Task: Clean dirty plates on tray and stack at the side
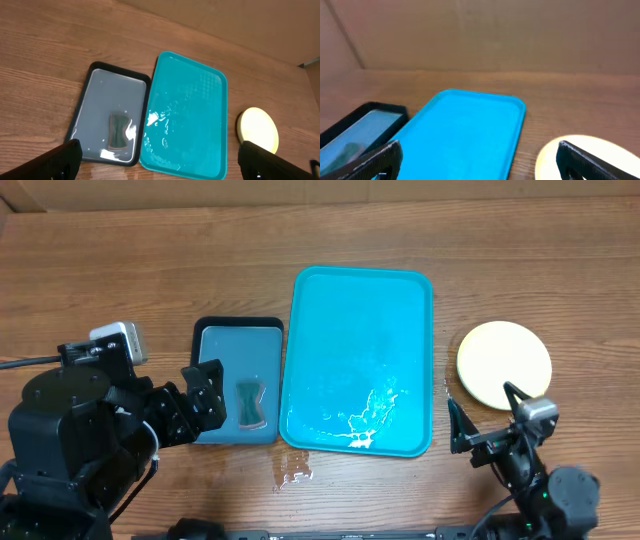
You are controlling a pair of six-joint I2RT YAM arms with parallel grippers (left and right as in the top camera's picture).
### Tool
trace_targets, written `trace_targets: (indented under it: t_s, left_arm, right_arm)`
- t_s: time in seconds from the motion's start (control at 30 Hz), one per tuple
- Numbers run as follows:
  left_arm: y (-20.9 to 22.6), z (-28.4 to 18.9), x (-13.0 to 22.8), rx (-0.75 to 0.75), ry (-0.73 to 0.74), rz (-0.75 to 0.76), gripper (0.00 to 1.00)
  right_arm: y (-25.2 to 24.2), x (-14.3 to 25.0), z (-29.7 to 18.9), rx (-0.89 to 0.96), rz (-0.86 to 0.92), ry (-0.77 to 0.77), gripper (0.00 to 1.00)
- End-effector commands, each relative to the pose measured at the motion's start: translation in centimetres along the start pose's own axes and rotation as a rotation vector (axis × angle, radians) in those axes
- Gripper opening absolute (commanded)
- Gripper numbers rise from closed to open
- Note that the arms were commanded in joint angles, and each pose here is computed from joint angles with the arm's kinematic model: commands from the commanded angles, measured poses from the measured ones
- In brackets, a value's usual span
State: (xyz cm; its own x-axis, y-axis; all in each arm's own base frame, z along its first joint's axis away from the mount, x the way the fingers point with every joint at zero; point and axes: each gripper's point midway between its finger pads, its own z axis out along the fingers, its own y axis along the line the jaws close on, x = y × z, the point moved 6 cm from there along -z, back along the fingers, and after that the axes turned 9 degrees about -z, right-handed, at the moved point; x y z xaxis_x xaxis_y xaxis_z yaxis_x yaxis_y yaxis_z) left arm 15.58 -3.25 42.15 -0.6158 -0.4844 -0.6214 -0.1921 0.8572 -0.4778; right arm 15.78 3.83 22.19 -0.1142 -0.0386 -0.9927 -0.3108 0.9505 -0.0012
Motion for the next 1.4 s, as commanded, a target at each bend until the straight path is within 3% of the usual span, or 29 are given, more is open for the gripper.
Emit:
trace_targets:
  t_s: [0.0, 0.17, 1.17, 1.37]
  left_arm:
    - [-0.2, -0.4, -0.2, 0.013, -0.011, 0.002, 1.00]
    - [-0.2, -0.4, -0.2, 0.013, -0.011, 0.002, 1.00]
    - [0.1, -0.2, 0.1, 0.002, 0.004, 0.001, 1.00]
    - [1.3, 2.8, -0.6, 0.032, -0.156, -0.033, 1.00]
  right_arm:
    - [-0.9, 1.8, 0.8, 0.034, 0.098, -0.023, 1.00]
    - [-1.5, 3.9, 2.5, 0.029, 0.074, -0.132, 1.00]
    - [-2.0, 4.3, 2.6, 0.072, 0.075, -0.126, 1.00]
    - [-2.0, 4.3, 2.6, 0.072, 0.075, -0.126, 1.00]
